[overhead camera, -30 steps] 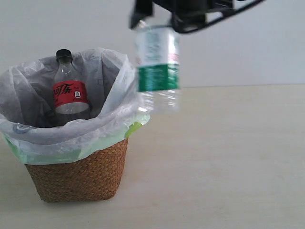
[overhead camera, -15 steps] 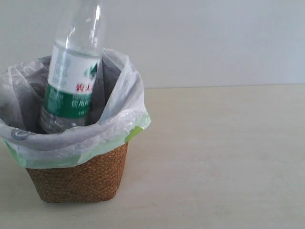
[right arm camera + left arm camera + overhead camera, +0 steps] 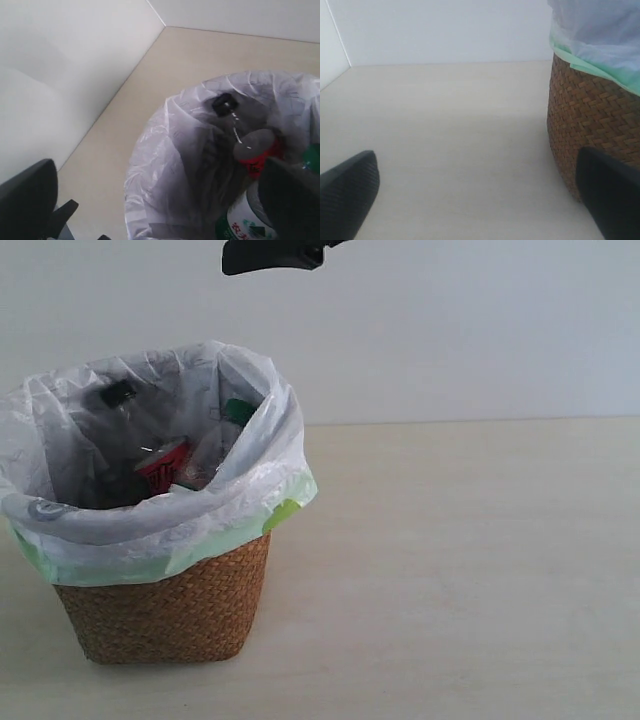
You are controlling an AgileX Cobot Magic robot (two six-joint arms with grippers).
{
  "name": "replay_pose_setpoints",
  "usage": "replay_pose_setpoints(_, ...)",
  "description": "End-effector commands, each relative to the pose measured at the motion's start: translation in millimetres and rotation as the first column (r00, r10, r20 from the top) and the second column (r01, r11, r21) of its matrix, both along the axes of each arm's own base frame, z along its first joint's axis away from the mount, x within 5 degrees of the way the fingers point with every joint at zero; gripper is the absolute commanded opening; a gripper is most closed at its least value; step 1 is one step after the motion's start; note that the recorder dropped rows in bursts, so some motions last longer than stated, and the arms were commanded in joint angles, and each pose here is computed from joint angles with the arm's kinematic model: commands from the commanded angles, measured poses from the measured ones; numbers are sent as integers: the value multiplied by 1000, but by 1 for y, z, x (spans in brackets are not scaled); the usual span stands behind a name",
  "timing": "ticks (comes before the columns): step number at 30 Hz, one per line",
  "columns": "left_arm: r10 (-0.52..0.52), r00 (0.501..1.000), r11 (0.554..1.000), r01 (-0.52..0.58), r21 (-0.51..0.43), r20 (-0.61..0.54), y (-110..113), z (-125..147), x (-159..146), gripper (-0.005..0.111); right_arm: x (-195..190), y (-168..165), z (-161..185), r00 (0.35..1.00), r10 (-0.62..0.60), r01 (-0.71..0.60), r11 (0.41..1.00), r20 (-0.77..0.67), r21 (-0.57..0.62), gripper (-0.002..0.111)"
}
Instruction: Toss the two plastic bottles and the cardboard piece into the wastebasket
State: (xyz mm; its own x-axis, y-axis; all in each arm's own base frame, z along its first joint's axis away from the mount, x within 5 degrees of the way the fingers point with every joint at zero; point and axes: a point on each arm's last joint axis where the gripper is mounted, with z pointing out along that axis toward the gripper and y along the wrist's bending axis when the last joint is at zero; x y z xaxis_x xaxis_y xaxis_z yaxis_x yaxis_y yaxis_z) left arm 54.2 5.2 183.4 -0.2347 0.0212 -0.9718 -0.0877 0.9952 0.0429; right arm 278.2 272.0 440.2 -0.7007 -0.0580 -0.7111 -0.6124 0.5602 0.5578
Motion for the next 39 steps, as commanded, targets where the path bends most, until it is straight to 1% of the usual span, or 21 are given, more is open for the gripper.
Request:
replay_pose_setpoints(1, 6, 1000, 1000, -6, -9, 14, 0, 2, 0, 108, 0, -6, 2, 999, -11, 13, 999, 35, -41, 103)
replay_pose_setpoints(5, 6, 1000, 1000, -6, -9, 14, 0, 2, 0, 108, -2, -9, 0, 999, -4, 8, 996, 39, -94, 100)
replay_pose_setpoints(6, 6, 1000, 1000, -6, -9, 14, 0, 2, 0, 108, -4, -12, 1, 999, -7, 12, 994, 44, -108, 98)
replay_pose_setpoints(7, 6, 1000, 1000, -6, -9, 14, 0, 2, 0, 108, -5, -14, 2, 999, -14, 19, 991, 43, -129, 92)
replay_pose_setpoints(8, 6, 1000, 1000, -6, -9, 14, 0, 2, 0, 108, -7, -19, 4, 998, -24, 32, 988, 53, -152, 84)
replay_pose_setpoints(10, 6, 1000, 1000, -6, -9, 14, 0, 2, 0, 108, -10, -27, 7, 996, -40, 56, 975, 79, -213, 63)
replay_pose_setpoints(12, 6, 1000, 1000, -6, -9, 14, 0, 2, 0, 108, -15, -39, 10, 992, -60, 90, 952, 109, -291, 30)
replay_pose_setpoints(13, 6, 1000, 1000, -6, -9, 14, 0, 2, 0, 108, -16, -43, 12, 990, -68, 104, 943, 122, -318, 20)
replay_pose_setpoints(14, 6, 1000, 1000, -6, -9, 14, 0, 2, 0, 108, -19, -49, 14, 988, -78, 121, 930, 134, -347, 0)
replay_pose_setpoints(20, 6, 1000, 1000, -6, -9, 14, 0, 2, 0, 108, -34, -81, 24, 972, -154, 222, 840, 175, -496, 0)
replay_pose_setpoints(24, 6, 1000, 1000, -6, -9, 14, 0, 2, 0, 108, -38, -97, 35, 943, -209, 318, 794, 259, -518, 0)
replay_pose_setpoints(28, 6, 1000, 1000, -6, -9, 14, 0, 2, 0, 108, -54, -112, 46, 931, -223, 346, 796, 290, -497, 0)
replay_pose_setpoints(31, 6, 1000, 1000, -6, -9, 14, 0, 2, 0, 108, -66, -126, 49, 917, -235, 376, 779, 324, -501, 0)
replay_pose_setpoints(35, 6, 1000, 1000, -6, -9, 14, 0, 2, 0, 108, -89, -151, 47, 892, -281, 435, 748, 354, -502, 0)
replay_pose_setpoints(36, 6, 1000, 1000, -6, -9, 14, 0, 2, 0, 108, -93, -155, 45, 887, -290, 444, 748, 358, -494, 0)
replay_pose_setpoints(39, 6, 1000, 1000, -6, -9, 14, 0, 2, 0, 108, -111, -169, 45, 864, -293, 465, 778, 410, -423, 0)
